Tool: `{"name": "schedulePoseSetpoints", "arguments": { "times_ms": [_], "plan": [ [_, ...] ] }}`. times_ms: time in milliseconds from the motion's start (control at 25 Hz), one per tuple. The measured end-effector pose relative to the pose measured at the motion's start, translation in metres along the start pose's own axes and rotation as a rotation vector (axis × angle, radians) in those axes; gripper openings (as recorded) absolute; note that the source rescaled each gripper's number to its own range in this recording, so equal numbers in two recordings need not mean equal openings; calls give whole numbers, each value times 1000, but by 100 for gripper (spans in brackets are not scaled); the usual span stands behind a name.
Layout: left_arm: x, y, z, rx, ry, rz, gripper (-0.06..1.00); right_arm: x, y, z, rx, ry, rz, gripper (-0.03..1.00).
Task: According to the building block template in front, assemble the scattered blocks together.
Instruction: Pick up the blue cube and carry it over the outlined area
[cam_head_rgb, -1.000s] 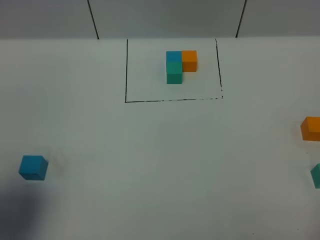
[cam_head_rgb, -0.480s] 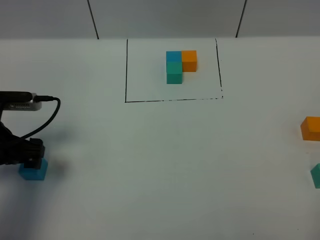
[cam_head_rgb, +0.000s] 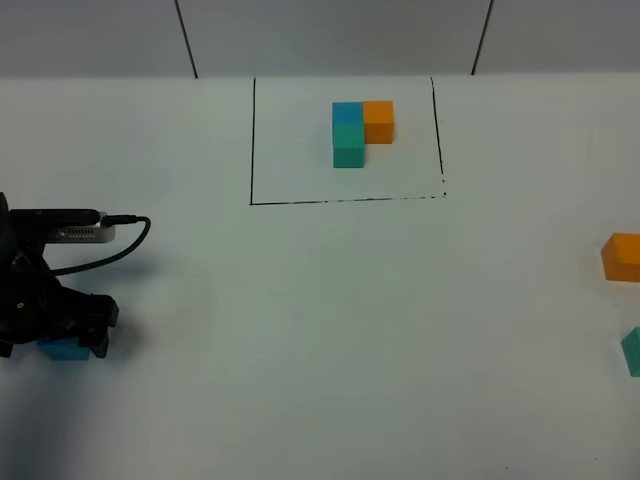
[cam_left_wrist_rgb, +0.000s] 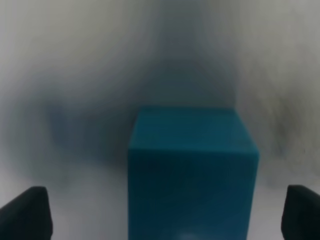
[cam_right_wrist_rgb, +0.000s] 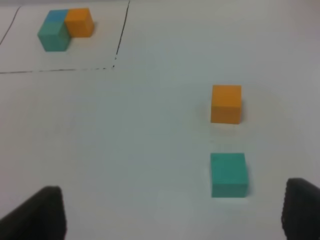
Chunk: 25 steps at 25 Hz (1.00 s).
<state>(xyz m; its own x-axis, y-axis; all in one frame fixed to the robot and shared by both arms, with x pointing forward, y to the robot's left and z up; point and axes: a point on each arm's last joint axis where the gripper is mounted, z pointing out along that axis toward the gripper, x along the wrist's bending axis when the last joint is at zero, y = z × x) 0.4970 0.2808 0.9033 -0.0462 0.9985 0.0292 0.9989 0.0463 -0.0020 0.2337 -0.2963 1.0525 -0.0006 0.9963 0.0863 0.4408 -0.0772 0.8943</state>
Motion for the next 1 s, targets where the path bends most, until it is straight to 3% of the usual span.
{"name": "schedulePoseSetpoints", "arguments": {
  "times_ms": [120, 240, 320, 400, 440, 680, 840, 1000],
  "plan": [
    [0, 0, 2, 4, 0, 8, 85, 0, 0, 0, 0, 0, 2, 75],
    [0, 1, 2, 2, 0, 10, 64, 0, 0, 0, 0, 0, 2, 75],
    [0, 0, 2, 11, 2, 10, 41, 0, 0, 0, 0, 0, 2, 75],
    [0, -1, 2, 15, 2, 10, 9, 0, 0, 0, 0, 0, 2, 75],
    [0, -1, 2, 18, 2, 11, 0, 0, 0, 0, 0, 0, 2, 75],
    [-2, 11, -15, 64, 8, 46, 0, 0, 0, 0, 0, 0, 2, 75],
    [-27, 29, -50, 76, 73, 365, 0, 0, 0, 0, 0, 0, 2, 75],
    [-75, 43, -78, 15, 168, 705, 0, 0, 0, 0, 0, 0, 2, 75]
  ]
}}
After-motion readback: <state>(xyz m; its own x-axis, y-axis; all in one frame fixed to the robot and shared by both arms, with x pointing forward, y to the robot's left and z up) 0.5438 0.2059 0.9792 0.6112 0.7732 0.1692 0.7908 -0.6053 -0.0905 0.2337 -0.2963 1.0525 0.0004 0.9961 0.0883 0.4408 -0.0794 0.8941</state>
